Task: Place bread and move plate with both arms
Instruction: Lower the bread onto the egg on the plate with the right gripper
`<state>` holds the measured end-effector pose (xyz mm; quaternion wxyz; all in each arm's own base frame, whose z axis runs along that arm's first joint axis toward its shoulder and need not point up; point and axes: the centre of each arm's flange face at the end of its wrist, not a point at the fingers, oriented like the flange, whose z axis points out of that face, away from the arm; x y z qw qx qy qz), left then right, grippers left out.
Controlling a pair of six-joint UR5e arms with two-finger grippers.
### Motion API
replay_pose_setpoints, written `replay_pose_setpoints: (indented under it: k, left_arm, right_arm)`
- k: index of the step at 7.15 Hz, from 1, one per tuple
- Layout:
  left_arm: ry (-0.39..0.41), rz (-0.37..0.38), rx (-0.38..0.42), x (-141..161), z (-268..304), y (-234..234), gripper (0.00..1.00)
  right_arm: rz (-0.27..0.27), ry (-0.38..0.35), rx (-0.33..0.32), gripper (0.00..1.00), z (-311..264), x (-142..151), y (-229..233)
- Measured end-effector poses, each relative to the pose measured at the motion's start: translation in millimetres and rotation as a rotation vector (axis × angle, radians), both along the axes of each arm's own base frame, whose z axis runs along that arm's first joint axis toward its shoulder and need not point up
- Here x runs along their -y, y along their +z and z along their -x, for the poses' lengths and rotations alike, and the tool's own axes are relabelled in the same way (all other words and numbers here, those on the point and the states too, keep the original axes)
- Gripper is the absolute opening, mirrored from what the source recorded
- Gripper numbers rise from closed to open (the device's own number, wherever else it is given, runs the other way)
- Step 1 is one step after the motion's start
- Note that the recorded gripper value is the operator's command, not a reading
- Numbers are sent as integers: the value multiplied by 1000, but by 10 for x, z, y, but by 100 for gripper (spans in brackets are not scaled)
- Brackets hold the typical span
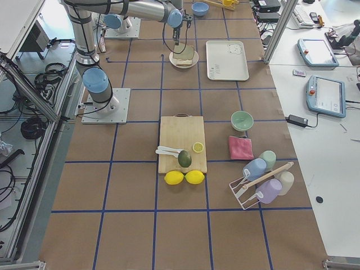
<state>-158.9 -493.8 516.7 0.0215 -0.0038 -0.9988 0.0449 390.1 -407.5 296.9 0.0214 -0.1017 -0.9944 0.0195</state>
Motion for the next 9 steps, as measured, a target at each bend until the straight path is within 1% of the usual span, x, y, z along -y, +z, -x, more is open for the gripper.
replay_pose_setpoints:
  k: [2, 4, 7, 8, 9]
  left_arm:
    - [0, 0, 0, -1, 0, -2, 100]
    - [0, -1, 0, 0, 0, -3, 100]
    - [0, -1, 0, -1, 0, -3, 100]
    - [-1, -1, 0, -1, 3, -3, 100]
    - [-1, 0, 0, -1, 2, -3, 100]
  right_arm:
    - [3, -2, -18, 0, -11, 3, -91]
    - [13, -1, -49, 0, 18, 10, -127]
    - [-3, -10, -58, 0, 46, -39, -220]
    - [-3, -12, -50, 1, 40, -43, -226]
    - [-1, -31, -28, 14, 18, -44, -219]
